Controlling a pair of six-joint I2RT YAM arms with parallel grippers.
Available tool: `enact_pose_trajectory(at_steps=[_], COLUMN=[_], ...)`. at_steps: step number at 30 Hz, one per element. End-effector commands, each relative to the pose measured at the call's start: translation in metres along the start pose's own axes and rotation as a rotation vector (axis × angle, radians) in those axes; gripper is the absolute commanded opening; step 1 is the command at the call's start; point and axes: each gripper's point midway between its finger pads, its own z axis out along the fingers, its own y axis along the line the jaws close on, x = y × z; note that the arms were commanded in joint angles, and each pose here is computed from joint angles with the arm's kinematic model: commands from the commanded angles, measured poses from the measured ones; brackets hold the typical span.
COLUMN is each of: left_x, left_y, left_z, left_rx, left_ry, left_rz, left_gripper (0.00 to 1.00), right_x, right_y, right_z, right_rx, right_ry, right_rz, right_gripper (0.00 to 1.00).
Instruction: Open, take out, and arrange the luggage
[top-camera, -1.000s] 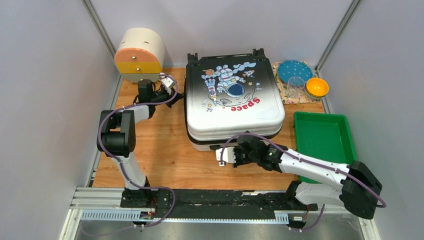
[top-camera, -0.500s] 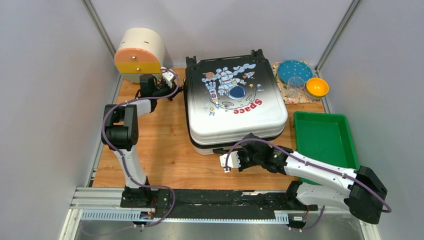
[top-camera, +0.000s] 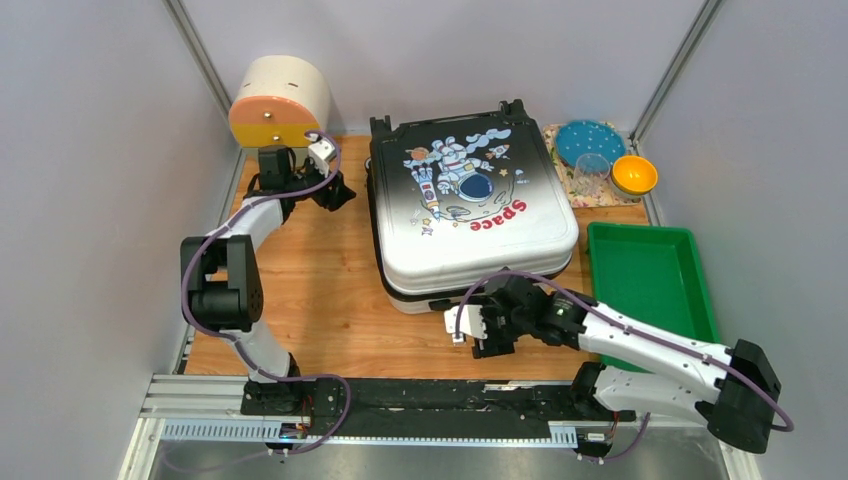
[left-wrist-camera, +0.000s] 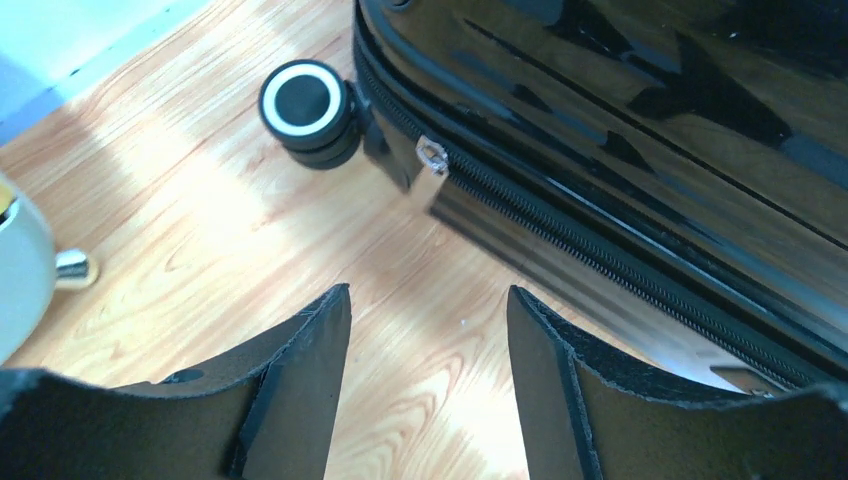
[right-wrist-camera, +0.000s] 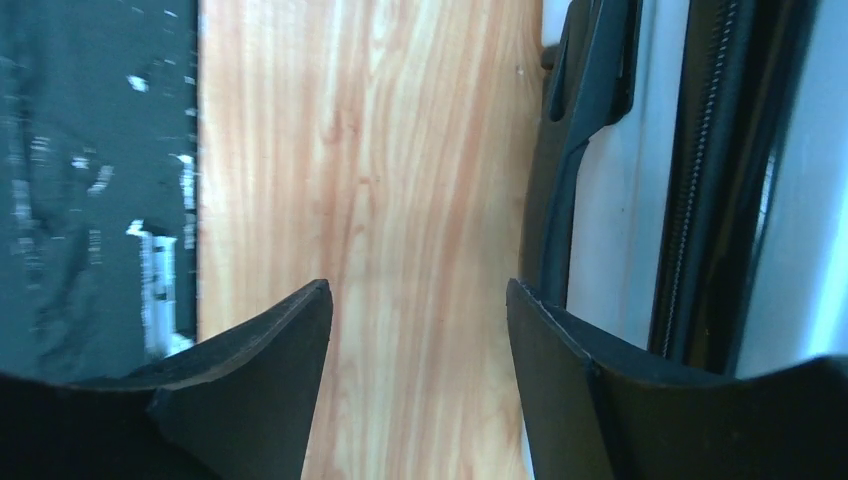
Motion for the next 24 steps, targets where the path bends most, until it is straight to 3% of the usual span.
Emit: enact_pose_trajectory(at_steps=[1,6,9,11,13,14,16,17,21,24], left_x=[-0.031,-0.08,-0.115,-0.149,-0.152,-0.178,-0.179,-0.202,-0.205,-0.214], left_y=[0.012,0.038,0.059,0.071,0.092,0.091,0.097,0.101,0.103,0.095], left_z=[-0.033,-0.035,-0.026,-0.019,-0.005,0.002,0.028,0.03,0.078,0.103], left_rx=[-0.084,-0.15,-0.193,-0.244,-0.319,-0.327,-0.362,-0.379,-0.351,-0.316], left_ry=[-0.003,-0.054,-0.1,-0.142,-0.142,-0.184,-0.184,-0.234,-0.277,-0.333], left_rz=[-0.019,-0.073,-0.088,-0.057,-0.082,-0.043,-0.037,-0.009,-0.046,-0.051], left_gripper=[0.66,0.64,0.65,0.66,0.65,0.65,0.65,0.65,0.64,0.67], right_x=[-0.037,-0.081,-0.091,-0.089,-0.075,-0.07,-0.048,-0.041,-0.013,0.005], right_y=[0.014,-0.006,-0.028,-0.045,-0.062,-0.065,-0.086,-0.089,-0.121,-0.122], right_z=[-0.037,-0.076,-0.096,-0.105,-0.111,-0.113,-0.123,-0.124,-0.16,-0.171], right_rx=[-0.033,0.085,0.195,0.277,0.359,0.373,0.483,0.492,0.599,0.628], right_ry=[-0.147,-0.36,-0.4,-0.377,-0.329,-0.312,-0.259,-0.248,-0.297,-0.29], right_rz=[0.096,0.088,0.159,0.271,0.39,0.48,0.617,0.724,1.066,1.221], right_gripper=[0.68,0.69,0.69,0.69,0.68,0.68,0.67,0.67,0.67,0.67])
